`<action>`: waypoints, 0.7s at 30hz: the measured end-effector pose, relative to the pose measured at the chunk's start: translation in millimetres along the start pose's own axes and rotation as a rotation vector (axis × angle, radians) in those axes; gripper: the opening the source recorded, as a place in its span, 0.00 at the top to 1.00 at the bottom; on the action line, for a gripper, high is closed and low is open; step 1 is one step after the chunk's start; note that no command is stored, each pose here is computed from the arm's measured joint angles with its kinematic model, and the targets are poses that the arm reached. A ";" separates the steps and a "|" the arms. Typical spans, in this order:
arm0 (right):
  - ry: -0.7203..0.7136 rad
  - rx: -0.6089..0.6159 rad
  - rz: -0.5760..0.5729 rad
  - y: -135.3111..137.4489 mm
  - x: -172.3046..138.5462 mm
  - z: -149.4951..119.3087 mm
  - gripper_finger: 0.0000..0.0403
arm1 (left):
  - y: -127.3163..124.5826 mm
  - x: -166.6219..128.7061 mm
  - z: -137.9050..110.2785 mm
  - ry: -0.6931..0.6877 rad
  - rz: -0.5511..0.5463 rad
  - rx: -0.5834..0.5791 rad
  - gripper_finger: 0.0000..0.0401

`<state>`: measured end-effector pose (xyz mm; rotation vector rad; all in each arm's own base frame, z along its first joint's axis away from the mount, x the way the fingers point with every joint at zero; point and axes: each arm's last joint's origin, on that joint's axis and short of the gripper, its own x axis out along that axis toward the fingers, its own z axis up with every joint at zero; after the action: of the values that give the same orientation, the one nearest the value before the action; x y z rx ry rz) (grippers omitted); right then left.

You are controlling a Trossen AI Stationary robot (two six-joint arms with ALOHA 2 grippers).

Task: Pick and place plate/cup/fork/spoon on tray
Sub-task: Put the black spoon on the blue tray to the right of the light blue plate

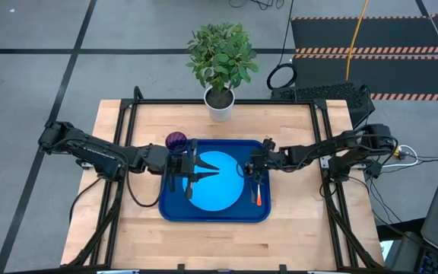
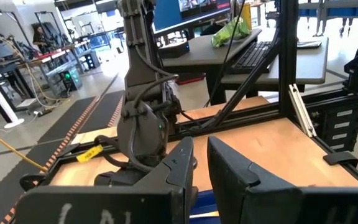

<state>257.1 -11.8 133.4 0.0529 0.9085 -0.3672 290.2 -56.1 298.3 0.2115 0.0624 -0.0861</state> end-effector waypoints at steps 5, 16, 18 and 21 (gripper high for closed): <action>-0.021 0.010 0.002 -0.8 -2.2 2.6 0.82 | 0.0 0.0 -0.3 0.003 0.000 0.001 0.87; -0.074 0.022 -0.063 -1.9 -1.1 6.4 0.82 | 0.8 0.0 0.9 -0.010 0.006 0.013 0.87; -0.081 0.023 -0.102 -3.0 -1.1 6.6 0.82 | 0.8 0.0 1.1 -0.011 0.006 0.013 0.87; -0.085 0.026 -0.121 -3.6 -1.2 6.8 0.82 | 0.9 0.0 1.3 -0.013 0.006 0.016 0.87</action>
<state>260.4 -16.1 138.9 0.0059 0.8245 -0.4906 290.3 -55.5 299.8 0.2275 0.0478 -0.0818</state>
